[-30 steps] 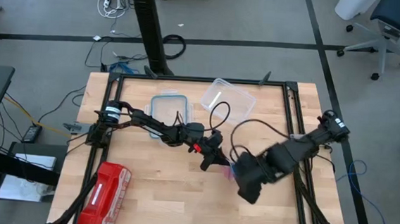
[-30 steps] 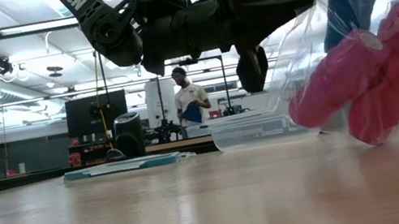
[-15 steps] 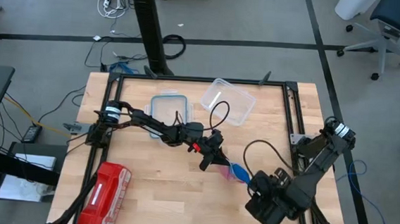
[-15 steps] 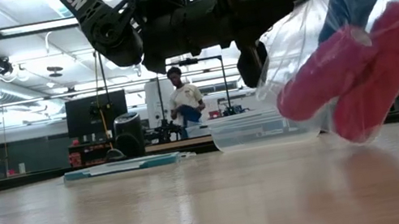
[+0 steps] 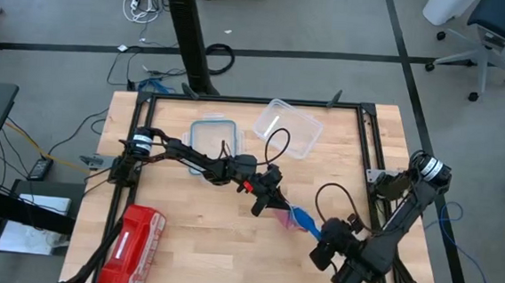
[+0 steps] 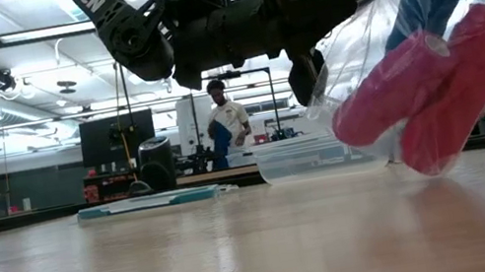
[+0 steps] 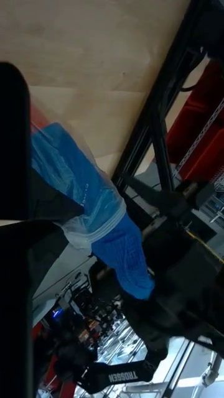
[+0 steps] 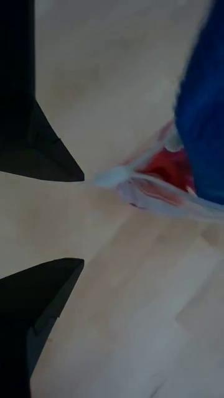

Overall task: Roll bandage
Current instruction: Put the blue bandage into the transparent zip bag

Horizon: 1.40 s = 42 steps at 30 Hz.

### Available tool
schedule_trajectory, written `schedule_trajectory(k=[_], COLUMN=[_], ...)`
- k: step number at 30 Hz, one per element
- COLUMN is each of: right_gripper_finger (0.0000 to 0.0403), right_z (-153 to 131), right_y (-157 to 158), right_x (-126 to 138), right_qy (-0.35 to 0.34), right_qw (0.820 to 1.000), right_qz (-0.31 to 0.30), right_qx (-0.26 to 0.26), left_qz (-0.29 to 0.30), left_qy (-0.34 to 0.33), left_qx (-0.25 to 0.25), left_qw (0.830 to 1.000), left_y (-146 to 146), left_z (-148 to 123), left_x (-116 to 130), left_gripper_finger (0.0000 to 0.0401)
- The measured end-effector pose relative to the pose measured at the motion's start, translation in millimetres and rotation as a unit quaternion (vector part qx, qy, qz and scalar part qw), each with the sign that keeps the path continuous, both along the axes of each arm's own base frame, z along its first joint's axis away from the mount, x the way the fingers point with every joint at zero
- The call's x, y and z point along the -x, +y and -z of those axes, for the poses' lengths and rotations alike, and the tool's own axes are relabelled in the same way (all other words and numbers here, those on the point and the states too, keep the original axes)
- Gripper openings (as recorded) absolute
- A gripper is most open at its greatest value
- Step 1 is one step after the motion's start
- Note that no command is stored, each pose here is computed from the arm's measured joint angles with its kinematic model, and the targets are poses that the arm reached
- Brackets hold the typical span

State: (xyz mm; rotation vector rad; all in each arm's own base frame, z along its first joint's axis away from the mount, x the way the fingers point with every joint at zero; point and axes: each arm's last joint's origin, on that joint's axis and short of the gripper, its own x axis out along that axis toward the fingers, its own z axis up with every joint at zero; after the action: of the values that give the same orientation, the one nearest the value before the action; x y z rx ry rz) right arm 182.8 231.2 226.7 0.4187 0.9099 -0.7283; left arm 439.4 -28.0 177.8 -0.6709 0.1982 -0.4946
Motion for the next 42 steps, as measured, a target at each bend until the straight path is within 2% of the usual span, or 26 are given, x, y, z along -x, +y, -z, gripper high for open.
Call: schedule_trajectory(k=[5,11,16,22,27,31,36,40,42], right_gripper_finger=[0.021,0.021,0.021,0.021,0.0201,0.0164,0.009,0.003,0.0015], right_z=[9,18,20,19,21,22,25,26,26], right_y=[-4,-8,-5,2,3,0,1,1,4], right_x=[1,3,6,3,0,-7,-13,-13,-10], right_qy=[-0.029,-0.082,-0.077,-0.139,-0.129,-0.122,-0.113,-0.11,-0.108], right_qw=[0.999,0.995,0.996,0.99,0.991,0.991,0.991,0.991,0.992], right_qz=[-0.002,0.046,0.035,0.014,-0.001,-0.013,-0.037,-0.039,-0.043], right_qx=[0.03,0.026,0.02,0.021,0.028,0.047,0.059,0.059,0.053], left_qz=[0.0,0.001,0.001,0.001,0.001,0.001,0.001,0.005,0.012], left_qy=[-0.002,-0.007,-0.008,-0.008,-0.01,-0.013,-0.013,-0.018,-0.019], left_qx=[0.0,-0.007,-0.007,-0.007,-0.007,-0.003,0.0,0.002,0.004], left_qw=[1.0,1.0,1.0,1.0,1.0,1.0,1.0,1.0,1.0], left_y=[0,0,0,0,0,0,0,0,-1], left_z=[0,-1,-1,-1,-1,-2,-2,-3,-4], left_x=[0,0,0,0,0,0,0,0,0], left_gripper_finger=[0.0,0.0,0.0,0.0,0.0,0.0,0.0,0.0,0.0])
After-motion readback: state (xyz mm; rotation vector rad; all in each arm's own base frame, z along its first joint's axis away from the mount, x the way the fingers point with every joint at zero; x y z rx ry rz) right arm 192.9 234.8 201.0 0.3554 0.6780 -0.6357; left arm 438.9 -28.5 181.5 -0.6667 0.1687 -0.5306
